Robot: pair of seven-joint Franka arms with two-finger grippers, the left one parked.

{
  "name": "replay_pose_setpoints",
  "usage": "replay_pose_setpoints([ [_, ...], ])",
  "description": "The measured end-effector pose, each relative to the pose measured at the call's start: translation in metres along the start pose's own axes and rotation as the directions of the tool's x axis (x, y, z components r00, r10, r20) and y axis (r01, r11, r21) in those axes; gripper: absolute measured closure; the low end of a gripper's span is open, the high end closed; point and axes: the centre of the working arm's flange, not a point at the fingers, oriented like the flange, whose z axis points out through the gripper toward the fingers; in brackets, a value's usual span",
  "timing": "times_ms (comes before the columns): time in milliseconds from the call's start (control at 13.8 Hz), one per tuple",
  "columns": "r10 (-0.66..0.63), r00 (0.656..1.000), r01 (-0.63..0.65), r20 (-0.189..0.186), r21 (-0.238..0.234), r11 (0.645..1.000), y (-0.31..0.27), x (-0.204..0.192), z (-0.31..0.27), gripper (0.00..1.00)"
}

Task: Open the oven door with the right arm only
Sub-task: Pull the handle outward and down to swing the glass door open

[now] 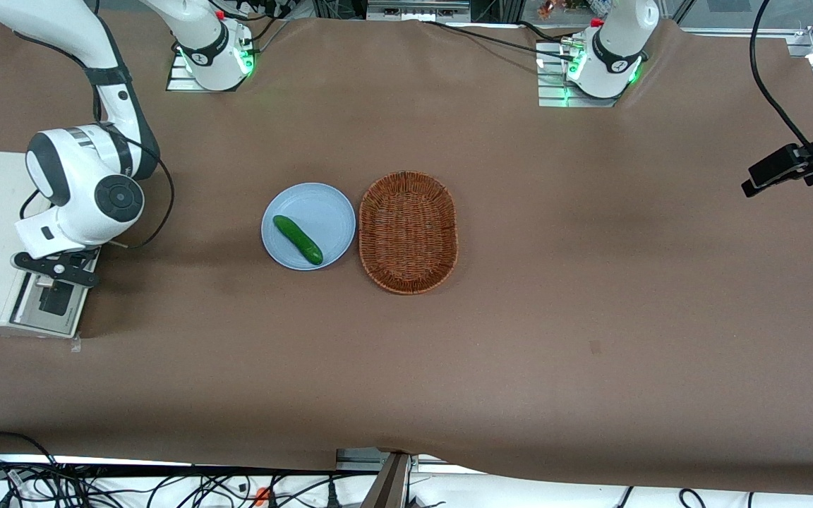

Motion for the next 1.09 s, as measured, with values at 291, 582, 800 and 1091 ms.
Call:
replay_pose_setpoints([
  [291,-0.014,1.0,0.016,-0.028,0.051,0.999,-0.026,-0.004,-0.018,0.99],
  [582,-0.041,0.998,0.048,-0.05,0.145,0.988,-0.073,-0.012,-0.029,0.99],
  [800,-0.062,0.996,0.075,-0.065,0.206,0.976,-0.105,-0.018,-0.022,0.99],
  [1091,-0.073,0.994,0.091,-0.076,0.271,0.958,-0.136,-0.025,-0.001,0.99],
])
